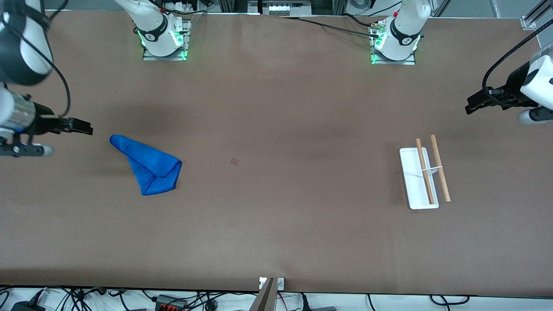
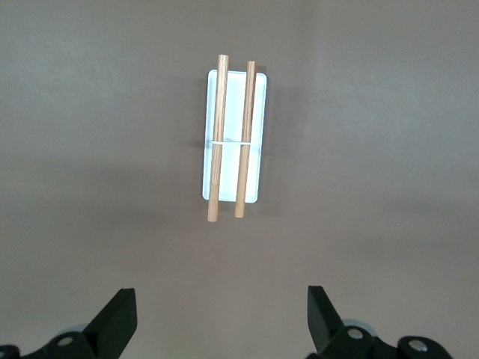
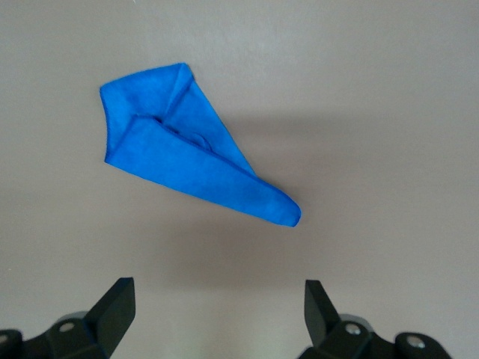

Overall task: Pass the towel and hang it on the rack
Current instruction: 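Reach the right gripper down to the corner of the blue towel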

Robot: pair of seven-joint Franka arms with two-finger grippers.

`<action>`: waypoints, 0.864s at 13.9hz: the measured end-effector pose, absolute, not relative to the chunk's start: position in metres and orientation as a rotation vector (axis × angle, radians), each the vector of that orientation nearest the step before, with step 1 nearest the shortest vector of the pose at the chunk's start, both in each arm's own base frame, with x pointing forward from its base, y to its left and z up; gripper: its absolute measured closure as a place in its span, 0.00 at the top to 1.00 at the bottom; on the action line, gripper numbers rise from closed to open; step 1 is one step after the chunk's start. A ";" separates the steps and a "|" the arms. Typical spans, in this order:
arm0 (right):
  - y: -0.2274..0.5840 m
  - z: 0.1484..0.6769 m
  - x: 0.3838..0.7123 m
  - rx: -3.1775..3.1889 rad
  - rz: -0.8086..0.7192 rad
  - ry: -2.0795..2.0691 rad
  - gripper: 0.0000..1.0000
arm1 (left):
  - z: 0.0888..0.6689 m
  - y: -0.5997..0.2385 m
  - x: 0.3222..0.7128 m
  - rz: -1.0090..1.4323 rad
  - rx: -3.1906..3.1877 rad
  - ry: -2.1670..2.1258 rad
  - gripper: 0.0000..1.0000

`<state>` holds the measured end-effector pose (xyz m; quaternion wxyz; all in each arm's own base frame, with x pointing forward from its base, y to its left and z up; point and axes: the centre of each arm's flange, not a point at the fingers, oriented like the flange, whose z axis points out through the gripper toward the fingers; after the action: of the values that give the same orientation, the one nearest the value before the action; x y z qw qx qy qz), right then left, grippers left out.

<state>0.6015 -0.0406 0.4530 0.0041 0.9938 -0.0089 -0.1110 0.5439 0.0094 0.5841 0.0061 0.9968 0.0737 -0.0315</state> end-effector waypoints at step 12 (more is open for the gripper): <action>-0.116 0.231 0.595 3.067 -0.931 0.392 1.00 | 0.583 0.011 0.545 -0.102 3.119 0.234 1.00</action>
<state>0.5945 -0.1159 0.2314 -0.0439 0.9489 0.1212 -0.2879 0.5446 0.0106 0.5830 0.0062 0.9967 0.0748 -0.0324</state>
